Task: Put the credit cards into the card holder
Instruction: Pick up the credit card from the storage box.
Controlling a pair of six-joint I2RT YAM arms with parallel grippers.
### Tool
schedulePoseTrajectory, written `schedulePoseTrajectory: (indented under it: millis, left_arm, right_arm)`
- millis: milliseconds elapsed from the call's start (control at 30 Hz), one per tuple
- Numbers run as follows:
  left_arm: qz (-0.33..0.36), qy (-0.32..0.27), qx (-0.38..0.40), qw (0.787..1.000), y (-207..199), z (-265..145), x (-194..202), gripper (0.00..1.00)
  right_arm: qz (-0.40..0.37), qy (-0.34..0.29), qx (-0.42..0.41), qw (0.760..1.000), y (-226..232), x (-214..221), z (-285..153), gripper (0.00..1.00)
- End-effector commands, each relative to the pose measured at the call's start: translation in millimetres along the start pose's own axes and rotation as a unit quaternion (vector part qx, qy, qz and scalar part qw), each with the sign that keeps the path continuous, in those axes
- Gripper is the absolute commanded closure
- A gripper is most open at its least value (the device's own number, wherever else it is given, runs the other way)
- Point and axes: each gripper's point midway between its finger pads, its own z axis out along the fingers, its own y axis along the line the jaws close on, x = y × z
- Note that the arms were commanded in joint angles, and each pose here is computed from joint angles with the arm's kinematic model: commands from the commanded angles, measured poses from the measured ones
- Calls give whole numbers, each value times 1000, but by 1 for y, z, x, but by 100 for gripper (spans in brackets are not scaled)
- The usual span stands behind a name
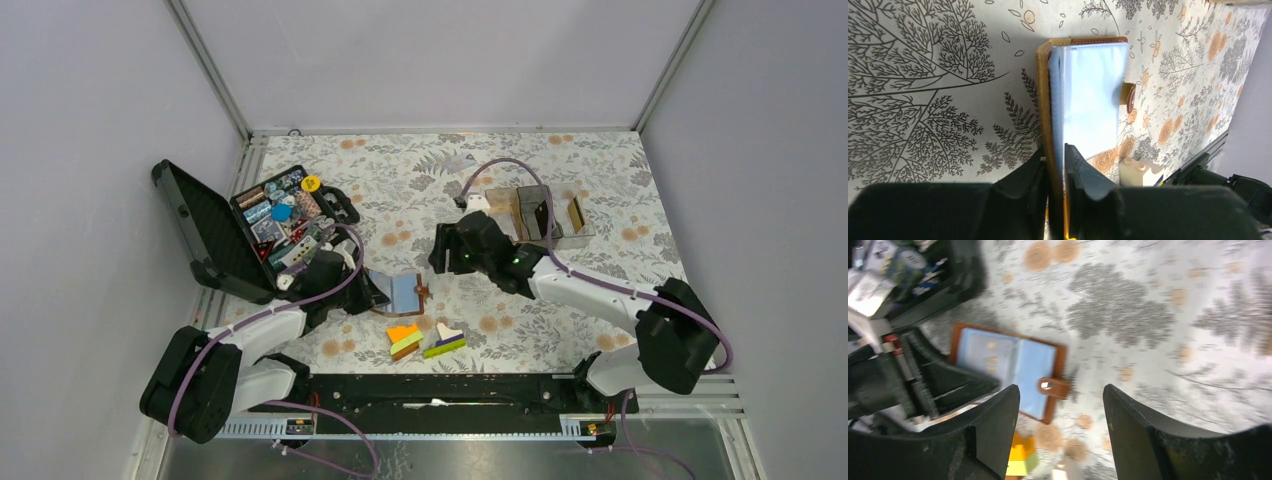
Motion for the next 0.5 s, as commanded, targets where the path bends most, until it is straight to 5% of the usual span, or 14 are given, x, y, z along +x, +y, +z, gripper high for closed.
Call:
schedulePoseTrajectory:
  millis: [0, 467]
  left_arm:
    - [26, -27, 12, 999, -17, -6, -22, 76]
    - [31, -40, 1, 999, -12, -11, -31, 63]
  right_arm:
    - [-57, 8, 109, 992, -59, -20, -26, 30]
    - [-60, 5, 317, 946, -194, -90, -60, 24]
